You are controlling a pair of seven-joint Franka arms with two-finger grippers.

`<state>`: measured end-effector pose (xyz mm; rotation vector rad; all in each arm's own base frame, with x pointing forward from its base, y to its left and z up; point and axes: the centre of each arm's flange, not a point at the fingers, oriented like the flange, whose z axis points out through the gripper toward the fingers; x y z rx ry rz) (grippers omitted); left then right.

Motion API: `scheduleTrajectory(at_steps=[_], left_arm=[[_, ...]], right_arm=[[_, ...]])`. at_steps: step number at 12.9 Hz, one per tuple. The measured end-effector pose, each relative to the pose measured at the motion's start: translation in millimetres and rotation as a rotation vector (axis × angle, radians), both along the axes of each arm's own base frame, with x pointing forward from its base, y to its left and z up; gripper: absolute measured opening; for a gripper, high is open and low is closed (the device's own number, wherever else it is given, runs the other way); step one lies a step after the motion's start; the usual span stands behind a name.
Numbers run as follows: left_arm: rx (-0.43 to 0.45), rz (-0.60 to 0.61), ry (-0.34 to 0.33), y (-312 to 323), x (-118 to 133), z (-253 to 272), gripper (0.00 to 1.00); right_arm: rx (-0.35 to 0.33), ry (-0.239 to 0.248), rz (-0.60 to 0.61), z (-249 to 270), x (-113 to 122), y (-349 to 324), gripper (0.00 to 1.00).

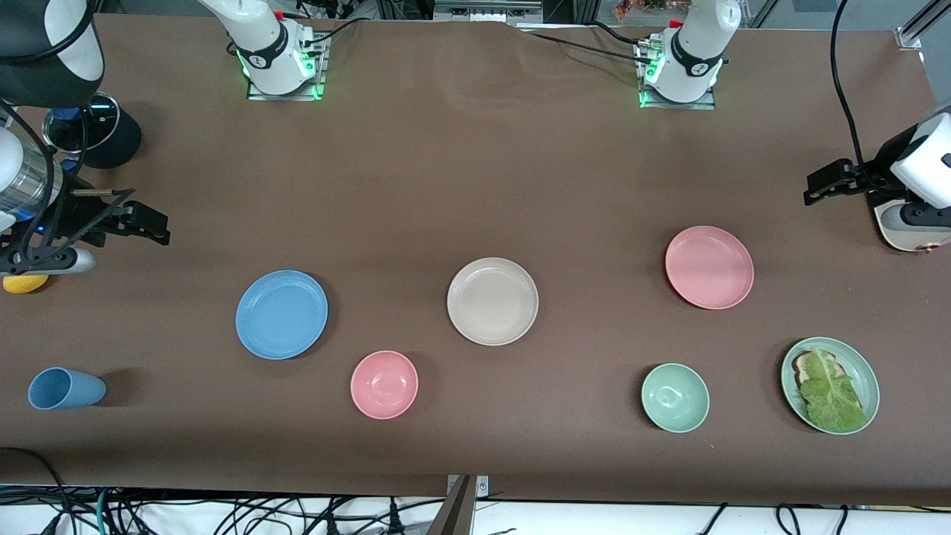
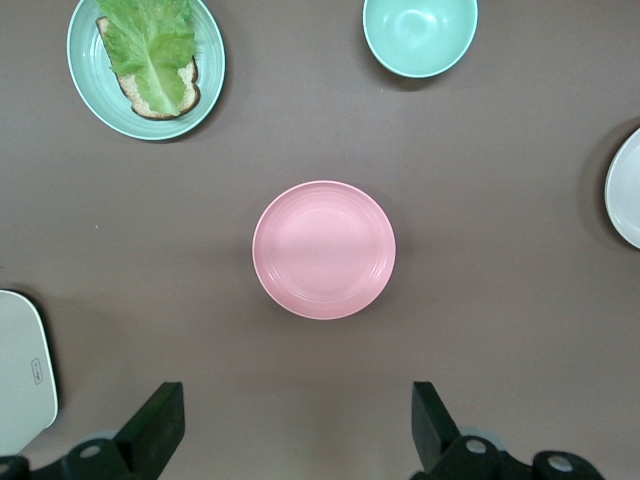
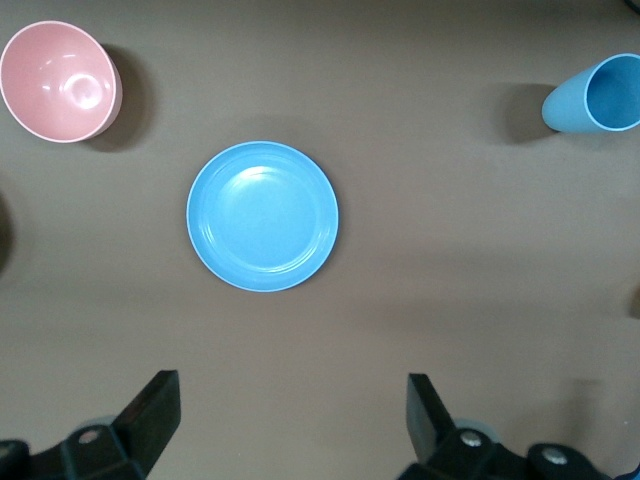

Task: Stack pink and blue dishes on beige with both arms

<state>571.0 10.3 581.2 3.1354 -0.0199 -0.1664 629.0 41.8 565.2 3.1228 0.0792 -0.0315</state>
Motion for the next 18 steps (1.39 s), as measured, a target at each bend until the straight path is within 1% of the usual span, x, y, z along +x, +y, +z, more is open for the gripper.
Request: scheduleTrajectory(at_steps=[18], left_arm=[[-0.001, -0.017, 0.015, -9.4, 3.4, -8.2, 1.00]], right_arm=[[0.000, 0.001, 0.000, -0.5, 0.1, 0.0, 1.00]])
